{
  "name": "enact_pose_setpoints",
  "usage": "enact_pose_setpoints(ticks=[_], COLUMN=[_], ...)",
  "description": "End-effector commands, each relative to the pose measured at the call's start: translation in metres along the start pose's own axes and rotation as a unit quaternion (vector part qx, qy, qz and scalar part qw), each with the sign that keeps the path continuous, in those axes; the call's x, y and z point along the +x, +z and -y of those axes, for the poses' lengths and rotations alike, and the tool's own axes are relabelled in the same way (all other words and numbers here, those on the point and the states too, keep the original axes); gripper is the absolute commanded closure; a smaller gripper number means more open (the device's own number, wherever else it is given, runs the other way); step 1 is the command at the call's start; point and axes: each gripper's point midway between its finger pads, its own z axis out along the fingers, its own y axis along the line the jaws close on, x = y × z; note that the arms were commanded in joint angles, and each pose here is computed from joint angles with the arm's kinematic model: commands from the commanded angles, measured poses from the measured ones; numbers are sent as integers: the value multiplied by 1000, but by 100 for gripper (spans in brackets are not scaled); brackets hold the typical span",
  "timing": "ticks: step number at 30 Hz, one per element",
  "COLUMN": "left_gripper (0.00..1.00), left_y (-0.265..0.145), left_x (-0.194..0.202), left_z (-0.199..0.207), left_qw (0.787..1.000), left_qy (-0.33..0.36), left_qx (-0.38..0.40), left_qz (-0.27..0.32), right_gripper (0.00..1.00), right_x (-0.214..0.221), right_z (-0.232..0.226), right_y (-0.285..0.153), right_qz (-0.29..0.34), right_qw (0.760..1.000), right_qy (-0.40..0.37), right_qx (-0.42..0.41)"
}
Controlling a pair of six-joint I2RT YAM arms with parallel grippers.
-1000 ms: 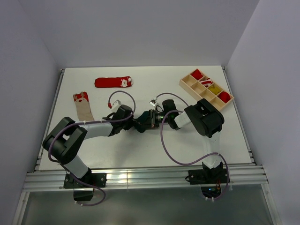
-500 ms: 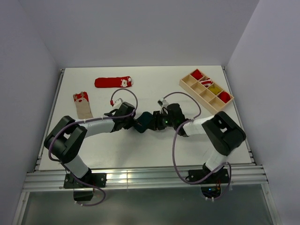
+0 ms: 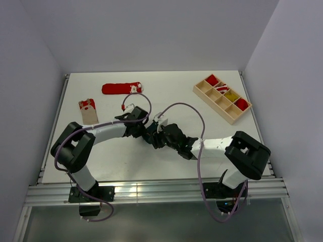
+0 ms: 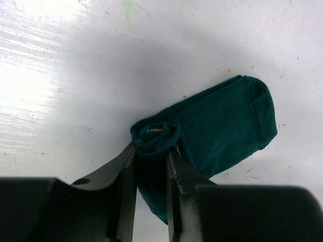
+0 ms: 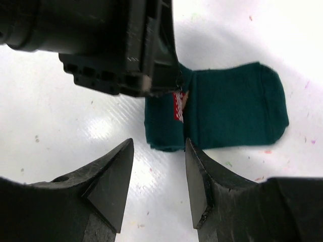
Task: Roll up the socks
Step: Roll the sock at the center of the board.
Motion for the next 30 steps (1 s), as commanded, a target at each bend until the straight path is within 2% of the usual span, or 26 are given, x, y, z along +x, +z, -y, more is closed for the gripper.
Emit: enact_pose_setpoints(ticks=[1, 9, 24, 28, 30], left_gripper=[100, 100, 100, 99, 95], left_y=[1, 2, -1, -3, -6], left_x=[11, 16, 17, 15, 12], left_z=[-19, -15, -4, 0, 3], left_qw=[998, 998, 999, 999, 999], left_qy=[38, 41, 42, 38, 37], left_qx=[-44, -37, -16, -4, 7], left_qz=[-21, -29, -30, -26, -19], right_gripper=[47, 47, 50, 57, 71], right_x=[-24, -12, 53, 67, 69], right_z=[-1, -16, 13, 16, 18], right_y=[9, 30, 46, 45, 44], right_qz=[30, 4, -90, -120, -126], right_qw=[998, 998, 991, 988, 987], right_qy=[-47, -66, -64, -63, -58], right_qx=[36, 23, 76, 80, 82])
